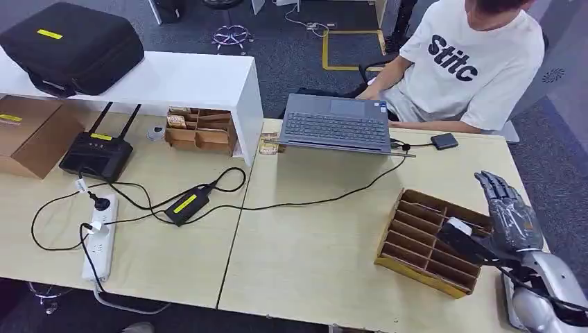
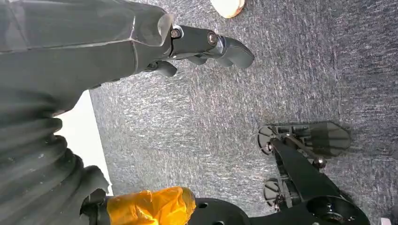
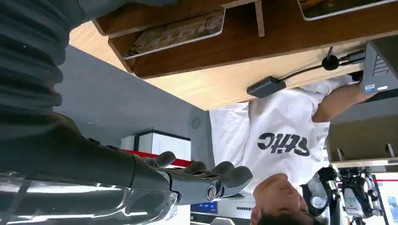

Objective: Pass the card to the sensor for recognition and then transmit it.

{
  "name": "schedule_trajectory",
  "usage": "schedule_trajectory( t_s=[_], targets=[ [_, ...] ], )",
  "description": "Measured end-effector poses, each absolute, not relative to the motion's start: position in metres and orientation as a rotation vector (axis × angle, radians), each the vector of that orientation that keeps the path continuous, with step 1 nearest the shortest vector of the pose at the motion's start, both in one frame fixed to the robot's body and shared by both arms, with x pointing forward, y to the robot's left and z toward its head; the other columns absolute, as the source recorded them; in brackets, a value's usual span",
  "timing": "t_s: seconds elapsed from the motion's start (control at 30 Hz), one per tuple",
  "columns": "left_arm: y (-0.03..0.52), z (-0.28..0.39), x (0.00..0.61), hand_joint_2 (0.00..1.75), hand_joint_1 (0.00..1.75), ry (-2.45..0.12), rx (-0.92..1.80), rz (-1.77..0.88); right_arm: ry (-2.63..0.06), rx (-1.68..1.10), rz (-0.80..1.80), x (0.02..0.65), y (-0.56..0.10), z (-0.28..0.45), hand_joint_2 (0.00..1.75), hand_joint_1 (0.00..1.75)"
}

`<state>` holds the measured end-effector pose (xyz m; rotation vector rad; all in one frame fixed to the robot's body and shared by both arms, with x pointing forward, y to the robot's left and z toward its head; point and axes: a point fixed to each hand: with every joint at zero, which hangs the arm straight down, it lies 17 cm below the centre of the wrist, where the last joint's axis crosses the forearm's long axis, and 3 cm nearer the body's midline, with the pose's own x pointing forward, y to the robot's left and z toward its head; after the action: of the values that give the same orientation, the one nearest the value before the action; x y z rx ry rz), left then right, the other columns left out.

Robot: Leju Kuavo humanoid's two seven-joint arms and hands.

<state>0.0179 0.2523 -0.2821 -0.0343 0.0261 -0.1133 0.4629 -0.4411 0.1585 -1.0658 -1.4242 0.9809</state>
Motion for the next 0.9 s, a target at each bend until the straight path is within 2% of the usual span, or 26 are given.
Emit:
schedule_trajectory(
  t_s=[0.43,0.47,0.5,0.53,0.57,0.6,0.9],
  targets=[
    [0.252,-0.282,0.018,1.75,0.00,0.026,-0.034,-0.113,-1.418,-1.063,0.978,0.465,-0.442,0.156,1.75,0.00],
    [0.252,-0.282,0.018,1.75,0.00,0.026,-0.035,-0.114,-1.417,-1.065,0.978,0.465,-0.442,0.156,1.75,0.33],
    [0.252,-0.282,0.018,1.75,0.00,0.026,-0.035,-0.114,-1.416,-1.065,0.978,0.465,-0.442,0.156,1.75,1.48],
    [0.252,-0.282,0.018,1.75,0.00,0.026,-0.035,-0.115,-1.414,-1.064,0.978,0.465,-0.442,0.155,1.75,1.69],
    [0.252,-0.282,0.018,1.75,0.00,0.026,-0.035,-0.115,-1.411,-1.062,0.979,0.465,-0.442,0.153,1.75,1.75],
    [0.252,-0.282,0.018,1.75,0.00,0.026,-0.035,-0.116,-1.410,-1.061,0.980,0.465,-0.442,0.152,1.75,1.71],
    [0.252,-0.282,0.018,1.75,0.00,0.027,-0.034,-0.116,-1.398,-1.053,0.982,0.464,-0.442,0.146,1.75,1.75]
  ],
)
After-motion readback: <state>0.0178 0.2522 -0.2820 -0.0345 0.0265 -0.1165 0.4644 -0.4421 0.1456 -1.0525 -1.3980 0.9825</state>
